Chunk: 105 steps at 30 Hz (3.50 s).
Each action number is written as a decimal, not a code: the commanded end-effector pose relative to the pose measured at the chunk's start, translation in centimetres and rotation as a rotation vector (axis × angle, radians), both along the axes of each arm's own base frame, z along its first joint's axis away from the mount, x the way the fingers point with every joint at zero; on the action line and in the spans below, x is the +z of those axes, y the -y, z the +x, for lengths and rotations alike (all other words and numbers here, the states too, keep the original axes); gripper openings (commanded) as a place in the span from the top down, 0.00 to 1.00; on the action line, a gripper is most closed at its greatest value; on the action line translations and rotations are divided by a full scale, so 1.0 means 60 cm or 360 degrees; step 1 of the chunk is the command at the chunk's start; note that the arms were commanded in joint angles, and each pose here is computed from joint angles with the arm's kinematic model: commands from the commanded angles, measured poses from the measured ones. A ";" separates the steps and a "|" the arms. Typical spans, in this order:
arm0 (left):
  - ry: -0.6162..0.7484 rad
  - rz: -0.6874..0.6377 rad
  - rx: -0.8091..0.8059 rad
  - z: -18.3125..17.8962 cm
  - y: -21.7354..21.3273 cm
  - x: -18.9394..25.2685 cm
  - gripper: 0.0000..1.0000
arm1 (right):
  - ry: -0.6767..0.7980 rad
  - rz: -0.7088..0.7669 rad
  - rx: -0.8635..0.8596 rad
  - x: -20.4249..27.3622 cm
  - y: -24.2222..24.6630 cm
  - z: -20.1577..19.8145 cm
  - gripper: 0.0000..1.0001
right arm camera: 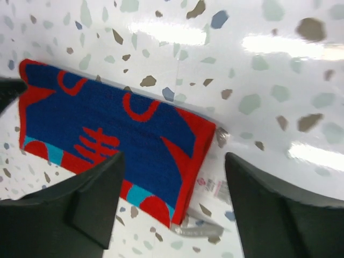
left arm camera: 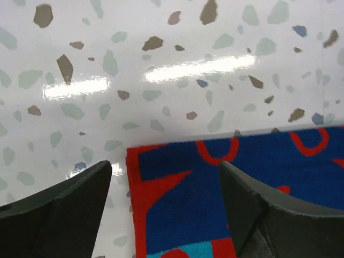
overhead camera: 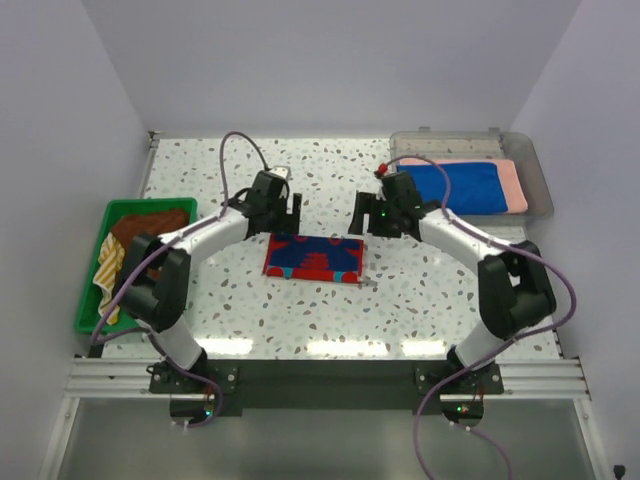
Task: Fold and stack the towels
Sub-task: Neatly place the folded towel into the bin
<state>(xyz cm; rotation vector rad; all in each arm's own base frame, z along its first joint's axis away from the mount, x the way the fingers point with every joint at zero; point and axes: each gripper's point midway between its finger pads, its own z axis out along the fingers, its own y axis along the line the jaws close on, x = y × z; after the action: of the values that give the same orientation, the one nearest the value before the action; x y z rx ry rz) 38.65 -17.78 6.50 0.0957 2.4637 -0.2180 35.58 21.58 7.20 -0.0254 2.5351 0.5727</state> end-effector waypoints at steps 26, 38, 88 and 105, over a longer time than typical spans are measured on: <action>0.0058 0.0426 -0.0766 -0.220 0.360 0.018 0.27 | -0.0204 -0.0194 -0.0369 0.011 0.221 -0.178 0.01; 0.0128 0.0392 -0.0436 -0.187 0.364 0.001 0.32 | -0.0218 -0.0157 -0.0387 -0.008 0.218 -0.190 0.02; -0.0026 0.0343 -0.0442 -0.222 0.320 -0.007 1.00 | -0.0467 0.0817 -0.0721 -0.053 0.029 -0.115 0.01; -0.0023 0.0243 -0.0342 -0.227 0.305 0.012 1.00 | -0.0628 0.0953 -0.0929 -0.121 -0.006 -0.120 0.08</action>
<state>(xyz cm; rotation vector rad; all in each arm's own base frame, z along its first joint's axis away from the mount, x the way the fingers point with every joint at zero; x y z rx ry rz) 24.98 -35.33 5.26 0.4860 2.5109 -0.0308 30.19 23.49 4.34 0.9501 2.3376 1.3124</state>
